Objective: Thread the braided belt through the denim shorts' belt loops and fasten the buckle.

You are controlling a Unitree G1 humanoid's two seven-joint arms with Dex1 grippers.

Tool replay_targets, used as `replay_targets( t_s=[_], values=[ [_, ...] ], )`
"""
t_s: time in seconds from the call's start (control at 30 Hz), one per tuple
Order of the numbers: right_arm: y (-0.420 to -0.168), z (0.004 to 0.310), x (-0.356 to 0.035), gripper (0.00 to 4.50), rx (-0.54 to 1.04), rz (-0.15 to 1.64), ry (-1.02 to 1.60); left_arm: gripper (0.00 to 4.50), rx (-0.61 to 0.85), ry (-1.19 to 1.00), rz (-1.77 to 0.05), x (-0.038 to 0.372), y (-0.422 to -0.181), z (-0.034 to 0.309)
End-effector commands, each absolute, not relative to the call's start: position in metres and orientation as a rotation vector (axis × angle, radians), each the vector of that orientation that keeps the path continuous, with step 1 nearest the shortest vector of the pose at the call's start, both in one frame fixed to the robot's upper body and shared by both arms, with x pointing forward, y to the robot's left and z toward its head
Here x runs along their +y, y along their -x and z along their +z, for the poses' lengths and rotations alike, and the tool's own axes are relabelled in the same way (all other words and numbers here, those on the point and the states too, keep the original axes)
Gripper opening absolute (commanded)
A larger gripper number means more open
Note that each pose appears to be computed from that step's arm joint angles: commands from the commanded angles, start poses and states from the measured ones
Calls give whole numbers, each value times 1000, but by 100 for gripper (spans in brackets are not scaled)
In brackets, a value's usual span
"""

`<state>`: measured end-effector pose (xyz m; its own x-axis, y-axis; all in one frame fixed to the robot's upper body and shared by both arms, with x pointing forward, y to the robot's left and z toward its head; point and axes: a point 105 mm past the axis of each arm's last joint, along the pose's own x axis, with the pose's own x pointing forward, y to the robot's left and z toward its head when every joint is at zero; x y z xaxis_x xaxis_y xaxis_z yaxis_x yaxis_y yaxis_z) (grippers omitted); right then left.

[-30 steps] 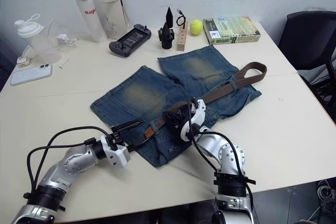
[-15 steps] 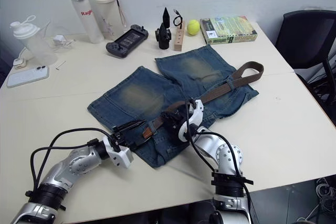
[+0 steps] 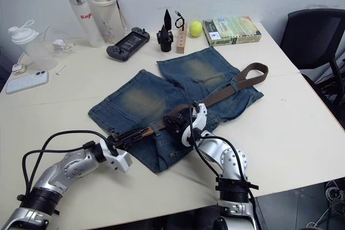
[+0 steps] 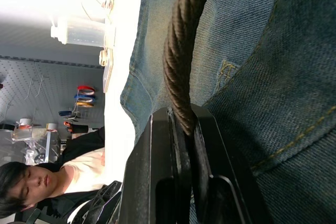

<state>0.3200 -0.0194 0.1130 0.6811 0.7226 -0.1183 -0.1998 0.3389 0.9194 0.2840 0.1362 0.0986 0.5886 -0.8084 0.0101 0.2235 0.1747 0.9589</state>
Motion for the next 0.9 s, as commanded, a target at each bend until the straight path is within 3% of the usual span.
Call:
replay_targets(
  t_s=[0.03, 0.17, 0.2, 0.27, 0.33, 0.4, 0.57, 0.63, 0.77, 0.9],
  values=[
    [-312, 94, -11, 0, 670, 635, -1068, 6, -522, -1216, -866, 140, -277, 75],
    [-313, 97, -14, 0, 663, 635, -1075, 6, -520, -1236, -885, 141, -276, 75],
    [-312, 100, -16, 81, 651, 647, -1066, 0, -516, -1242, -891, 141, -276, 74],
    [-311, 111, -22, 146, 613, 670, -1048, 0, -505, -1257, -901, 143, -276, 73],
    [-307, 120, -34, 260, 574, 696, -999, 0, -498, -1264, -904, 145, -277, 73],
    [-302, 129, -48, 309, 533, 728, -886, 0, -498, -1268, -905, 146, -277, 75],
    [-278, 152, -76, 309, 397, 885, -329, 0, -502, -1281, -934, 147, -277, 81],
    [-273, 146, -80, 309, 360, 913, -65, 0, -499, -1283, -952, 148, -276, 81],
    [-288, 120, -98, 309, 270, 894, 405, 0, -495, -1310, -1000, 153, -275, 85],
    [-292, 95, -109, 309, 322, 912, 517, 0, -498, -1320, -1012, 156, -276, 90]
  ],
)
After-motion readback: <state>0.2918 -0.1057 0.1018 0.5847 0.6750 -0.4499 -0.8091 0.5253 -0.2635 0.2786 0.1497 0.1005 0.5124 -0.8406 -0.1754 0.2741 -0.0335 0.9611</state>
